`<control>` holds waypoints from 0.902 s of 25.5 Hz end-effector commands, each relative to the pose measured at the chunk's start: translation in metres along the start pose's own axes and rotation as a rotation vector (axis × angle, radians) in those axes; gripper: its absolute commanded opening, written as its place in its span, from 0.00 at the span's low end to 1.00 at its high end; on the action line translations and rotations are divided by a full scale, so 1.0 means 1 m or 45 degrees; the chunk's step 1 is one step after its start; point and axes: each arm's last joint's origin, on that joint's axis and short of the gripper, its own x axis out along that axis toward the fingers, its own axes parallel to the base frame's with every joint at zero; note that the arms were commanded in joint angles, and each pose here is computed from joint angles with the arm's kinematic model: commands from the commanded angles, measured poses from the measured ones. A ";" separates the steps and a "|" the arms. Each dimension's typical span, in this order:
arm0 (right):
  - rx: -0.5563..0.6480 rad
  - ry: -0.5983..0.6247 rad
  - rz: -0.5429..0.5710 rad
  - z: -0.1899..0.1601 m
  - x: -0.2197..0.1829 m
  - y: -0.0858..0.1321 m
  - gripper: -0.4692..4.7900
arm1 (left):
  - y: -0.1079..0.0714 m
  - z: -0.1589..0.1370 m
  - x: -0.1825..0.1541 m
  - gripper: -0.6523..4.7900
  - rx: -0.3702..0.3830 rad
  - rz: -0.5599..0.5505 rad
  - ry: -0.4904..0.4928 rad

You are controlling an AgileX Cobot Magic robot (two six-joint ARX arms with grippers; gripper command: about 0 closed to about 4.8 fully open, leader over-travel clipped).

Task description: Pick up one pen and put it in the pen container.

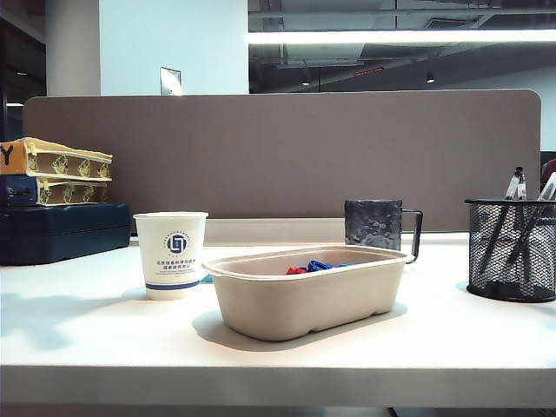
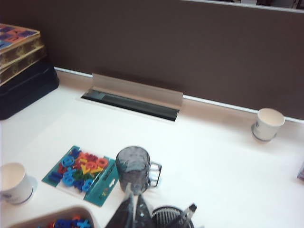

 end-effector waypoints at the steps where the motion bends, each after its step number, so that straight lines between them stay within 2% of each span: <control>1: -0.007 0.003 0.008 -0.010 -0.002 0.002 0.10 | -0.005 -0.007 -0.014 0.11 0.001 0.009 -0.024; 10: -0.011 0.011 0.037 -0.043 -0.019 0.011 0.10 | -0.015 -0.017 -0.047 0.11 0.014 0.057 -0.075; 18: -0.007 0.043 0.049 -0.058 -0.026 0.014 0.09 | -0.019 -0.027 -0.058 0.11 0.011 0.088 -0.034; 23: -0.023 0.071 0.055 -0.064 -0.024 0.015 0.09 | -0.024 -0.042 -0.064 0.11 0.004 0.099 -0.019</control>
